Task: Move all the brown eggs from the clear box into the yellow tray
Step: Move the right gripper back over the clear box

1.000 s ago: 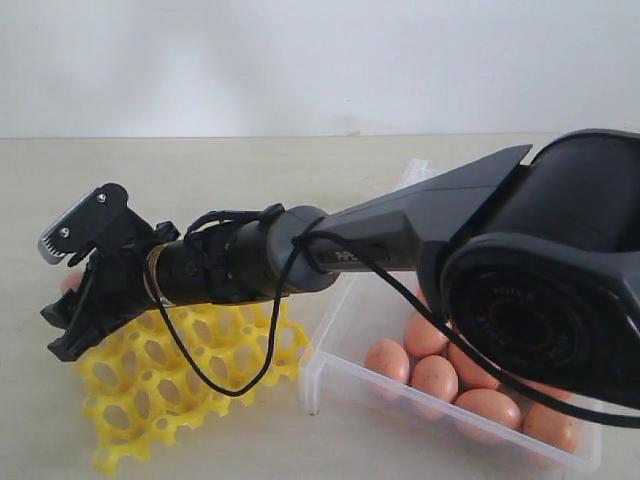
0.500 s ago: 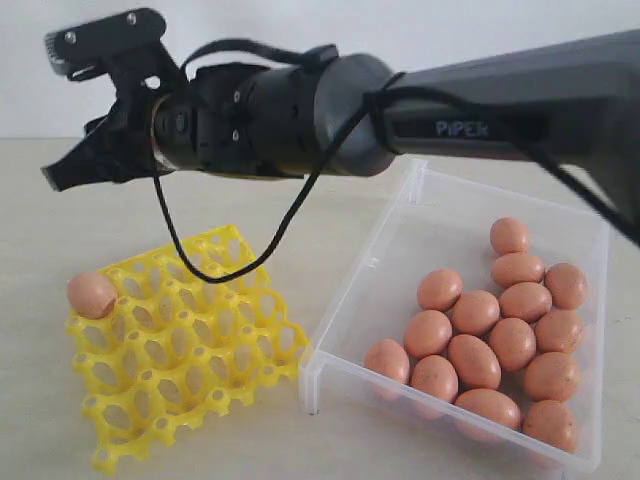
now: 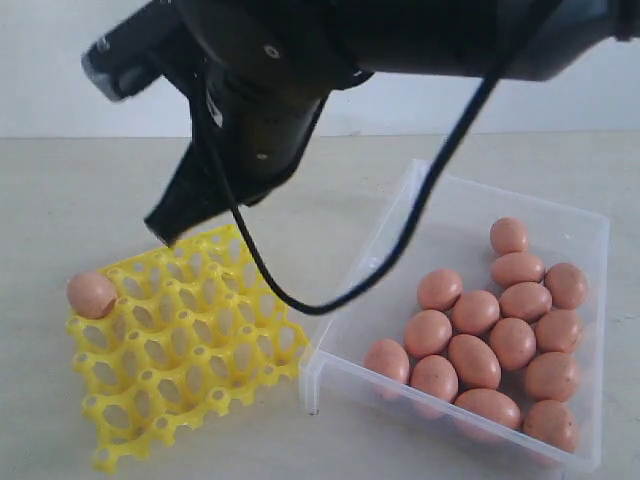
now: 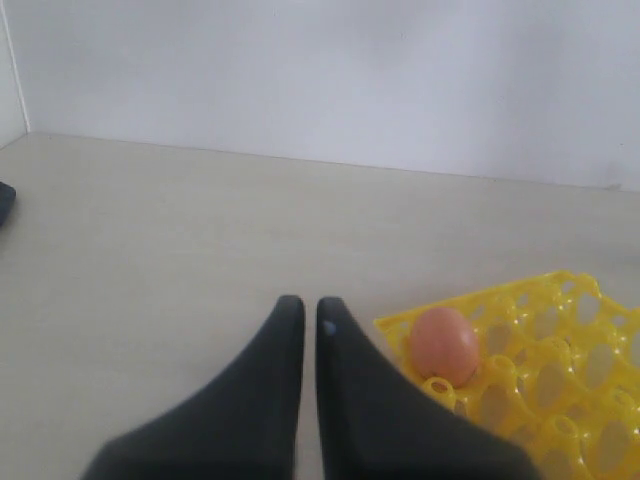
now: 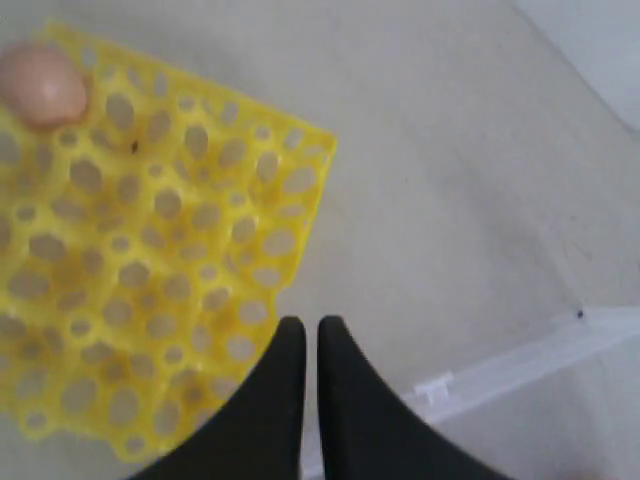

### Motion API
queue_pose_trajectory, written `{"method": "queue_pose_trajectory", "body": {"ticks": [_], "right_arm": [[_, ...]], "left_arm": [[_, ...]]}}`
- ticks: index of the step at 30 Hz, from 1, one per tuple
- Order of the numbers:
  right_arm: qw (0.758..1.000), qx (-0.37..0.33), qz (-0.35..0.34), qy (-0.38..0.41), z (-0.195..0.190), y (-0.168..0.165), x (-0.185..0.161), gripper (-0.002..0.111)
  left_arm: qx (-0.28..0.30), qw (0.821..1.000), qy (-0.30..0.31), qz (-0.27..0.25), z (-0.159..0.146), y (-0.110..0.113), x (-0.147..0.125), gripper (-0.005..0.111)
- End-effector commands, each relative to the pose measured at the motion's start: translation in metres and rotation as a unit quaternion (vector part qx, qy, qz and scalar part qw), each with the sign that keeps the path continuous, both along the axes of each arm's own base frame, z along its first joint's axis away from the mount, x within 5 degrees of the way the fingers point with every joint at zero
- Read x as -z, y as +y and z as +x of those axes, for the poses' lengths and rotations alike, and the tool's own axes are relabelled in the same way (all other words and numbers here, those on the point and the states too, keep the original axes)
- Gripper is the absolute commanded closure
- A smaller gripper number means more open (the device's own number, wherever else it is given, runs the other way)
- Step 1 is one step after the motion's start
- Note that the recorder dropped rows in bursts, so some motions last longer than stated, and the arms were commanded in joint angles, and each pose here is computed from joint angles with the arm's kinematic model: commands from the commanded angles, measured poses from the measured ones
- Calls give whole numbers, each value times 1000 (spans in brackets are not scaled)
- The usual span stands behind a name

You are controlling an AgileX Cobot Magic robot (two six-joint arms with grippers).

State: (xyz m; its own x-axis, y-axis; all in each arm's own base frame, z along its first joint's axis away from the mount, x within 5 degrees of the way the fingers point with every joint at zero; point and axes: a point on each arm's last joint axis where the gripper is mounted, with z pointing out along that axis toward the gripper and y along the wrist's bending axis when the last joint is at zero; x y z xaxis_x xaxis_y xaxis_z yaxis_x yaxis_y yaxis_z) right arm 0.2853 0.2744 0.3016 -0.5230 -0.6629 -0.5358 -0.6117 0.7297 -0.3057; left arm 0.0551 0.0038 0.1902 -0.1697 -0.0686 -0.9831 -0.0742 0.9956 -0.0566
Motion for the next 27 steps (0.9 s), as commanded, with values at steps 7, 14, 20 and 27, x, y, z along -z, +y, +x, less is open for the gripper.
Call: {"method": "queue_pose_trajectory", "body": {"ticks": [7,14,20,27], "right_arm": [[998,31,-48,-17,-41,-76,-15,108],[977,154,55,140,-16,-153,14,108],[937,194,134,257,11,-190,47,108],[920,214,77,320,17,-205,76,67]], "left_arm": [[-1,1000,-4,1,0,0,0,103],[-1,1000,-4,1,0,0,0,103],[-1,1000,-4,1,0,0,0,103],[-1,1000,-4,1,0,0,0,103]]}}
